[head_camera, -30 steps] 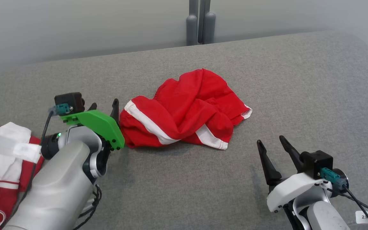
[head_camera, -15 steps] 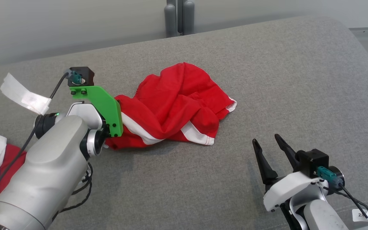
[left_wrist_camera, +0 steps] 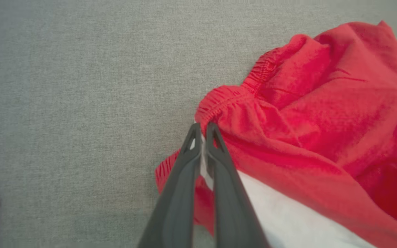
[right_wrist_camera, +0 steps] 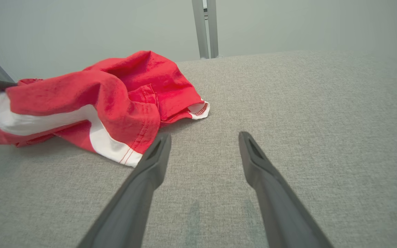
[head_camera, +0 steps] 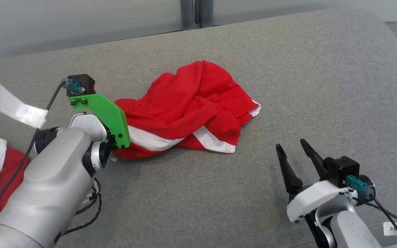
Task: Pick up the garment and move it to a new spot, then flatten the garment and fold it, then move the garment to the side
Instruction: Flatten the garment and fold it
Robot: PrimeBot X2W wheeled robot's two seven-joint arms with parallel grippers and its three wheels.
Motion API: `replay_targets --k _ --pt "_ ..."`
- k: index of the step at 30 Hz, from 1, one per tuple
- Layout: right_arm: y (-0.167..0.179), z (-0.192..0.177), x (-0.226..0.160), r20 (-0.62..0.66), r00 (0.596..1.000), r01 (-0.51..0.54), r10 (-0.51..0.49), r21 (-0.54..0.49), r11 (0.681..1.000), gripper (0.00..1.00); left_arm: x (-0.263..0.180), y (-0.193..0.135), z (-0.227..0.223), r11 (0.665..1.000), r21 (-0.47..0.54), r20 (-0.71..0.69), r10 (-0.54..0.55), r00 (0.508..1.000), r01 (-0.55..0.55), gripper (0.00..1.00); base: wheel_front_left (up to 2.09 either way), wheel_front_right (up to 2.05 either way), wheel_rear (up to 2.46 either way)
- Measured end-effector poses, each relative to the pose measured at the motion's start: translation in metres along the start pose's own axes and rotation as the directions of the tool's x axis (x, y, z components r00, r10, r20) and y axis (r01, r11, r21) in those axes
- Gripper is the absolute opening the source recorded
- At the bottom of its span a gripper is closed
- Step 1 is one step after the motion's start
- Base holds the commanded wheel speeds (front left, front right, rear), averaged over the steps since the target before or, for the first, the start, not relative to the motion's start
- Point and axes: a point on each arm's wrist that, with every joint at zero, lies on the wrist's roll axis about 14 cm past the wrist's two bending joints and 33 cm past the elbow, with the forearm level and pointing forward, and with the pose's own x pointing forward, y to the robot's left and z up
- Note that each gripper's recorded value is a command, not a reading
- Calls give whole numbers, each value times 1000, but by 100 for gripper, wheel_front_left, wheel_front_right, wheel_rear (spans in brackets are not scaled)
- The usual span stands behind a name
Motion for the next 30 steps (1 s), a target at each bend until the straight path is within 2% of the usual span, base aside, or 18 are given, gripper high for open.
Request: replay_targets --k 5,10,14,15,16,19,23,26,28,30 --pt "8 0 7 0 1000 -25 25 -2 1000 100 -7 24 -10 991 -118 51 74 996 -68 0 0 0 0" --pt "18 1 12 3 998 -56 56 -4 998 100 -18 44 -26 961 -246 80 149 986 -126 0 0 0 0" --pt "25 3 16 5 997 -77 77 -4 997 100 -27 52 -37 948 -280 89 184 979 -152 0 0 0 0" --pt "28 4 16 8 996 -86 87 -5 996 100 -31 49 -36 949 -287 117 168 979 -129 19 0 0 0" --pt "29 5 17 9 996 -90 90 -5 996 100 -33 47 -31 951 -288 144 156 977 -110 100 0 0 0" --pt "28 8 15 22 996 -85 85 2 996 100 -46 48 -6 966 -244 301 160 940 -86 100 0 0 0" --pt "20 9 10 25 998 -59 59 7 998 100 -59 43 3 978 -202 415 141 899 -60 100 0 0 0" --pt "16 17 8 59 997 -47 46 16 999 100 -78 40 22 986 -168 561 112 820 -19 100 0 0 0" --pt "17 26 8 95 994 -51 49 14 999 100 -86 41 22 988 -151 595 98 798 -9 100 0 0 0" --pt "19 34 7 129 990 -54 52 12 998 100 -93 46 16 984 -180 606 118 787 -9 100 0 0 0"
